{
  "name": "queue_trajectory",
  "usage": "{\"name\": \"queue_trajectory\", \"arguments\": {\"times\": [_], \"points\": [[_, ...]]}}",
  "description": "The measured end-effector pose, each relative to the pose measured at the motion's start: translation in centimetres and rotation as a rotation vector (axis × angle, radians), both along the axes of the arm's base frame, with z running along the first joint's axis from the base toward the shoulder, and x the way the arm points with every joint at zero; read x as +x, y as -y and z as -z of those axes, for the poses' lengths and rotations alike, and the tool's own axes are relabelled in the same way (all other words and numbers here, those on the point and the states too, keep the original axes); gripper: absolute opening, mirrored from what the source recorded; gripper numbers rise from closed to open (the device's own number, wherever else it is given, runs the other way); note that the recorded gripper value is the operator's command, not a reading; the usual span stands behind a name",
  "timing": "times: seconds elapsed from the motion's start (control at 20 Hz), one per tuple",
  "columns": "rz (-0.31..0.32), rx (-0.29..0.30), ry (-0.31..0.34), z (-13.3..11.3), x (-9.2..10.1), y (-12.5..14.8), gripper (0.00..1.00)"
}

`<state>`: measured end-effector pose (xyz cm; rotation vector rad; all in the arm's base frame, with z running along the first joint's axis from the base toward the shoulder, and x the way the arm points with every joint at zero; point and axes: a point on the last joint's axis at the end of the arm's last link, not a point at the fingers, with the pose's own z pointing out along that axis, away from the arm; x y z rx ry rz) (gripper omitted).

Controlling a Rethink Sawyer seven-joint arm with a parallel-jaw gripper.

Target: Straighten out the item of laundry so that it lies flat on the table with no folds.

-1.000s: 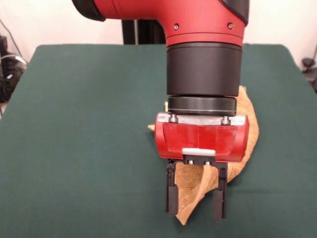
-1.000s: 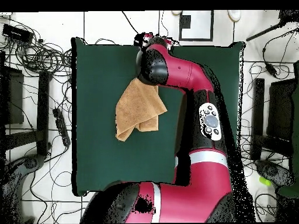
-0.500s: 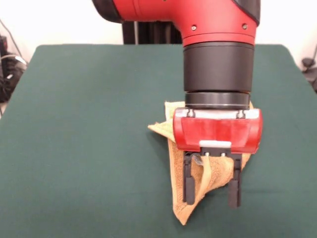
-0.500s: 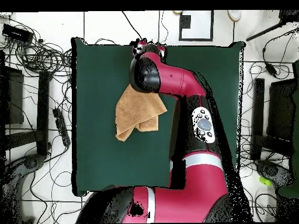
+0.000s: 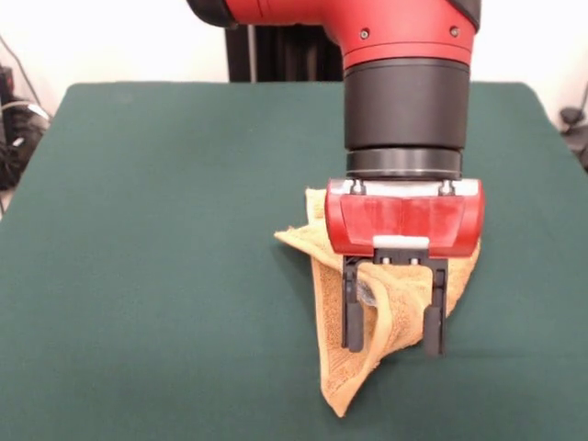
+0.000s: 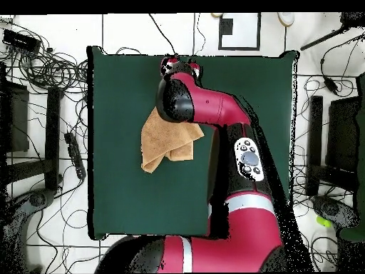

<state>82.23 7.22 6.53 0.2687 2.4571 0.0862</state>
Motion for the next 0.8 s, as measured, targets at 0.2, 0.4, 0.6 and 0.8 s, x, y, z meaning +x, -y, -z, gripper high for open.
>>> {"name": "queue_trajectory", "arguments": {"times": [0.2, 0.4, 0.6, 0.8], "points": [[-0.007, -0.002, -0.016, 0.1, -0.9, 0.0, 1.00], [-0.011, -0.001, -0.032, 0.2, -1.8, -0.3, 1.00], [-0.015, 0.003, -0.056, 0.9, -2.9, -0.6, 1.00], [-0.019, 0.006, -0.081, 1.5, -3.6, -0.9, 1.00]]}}
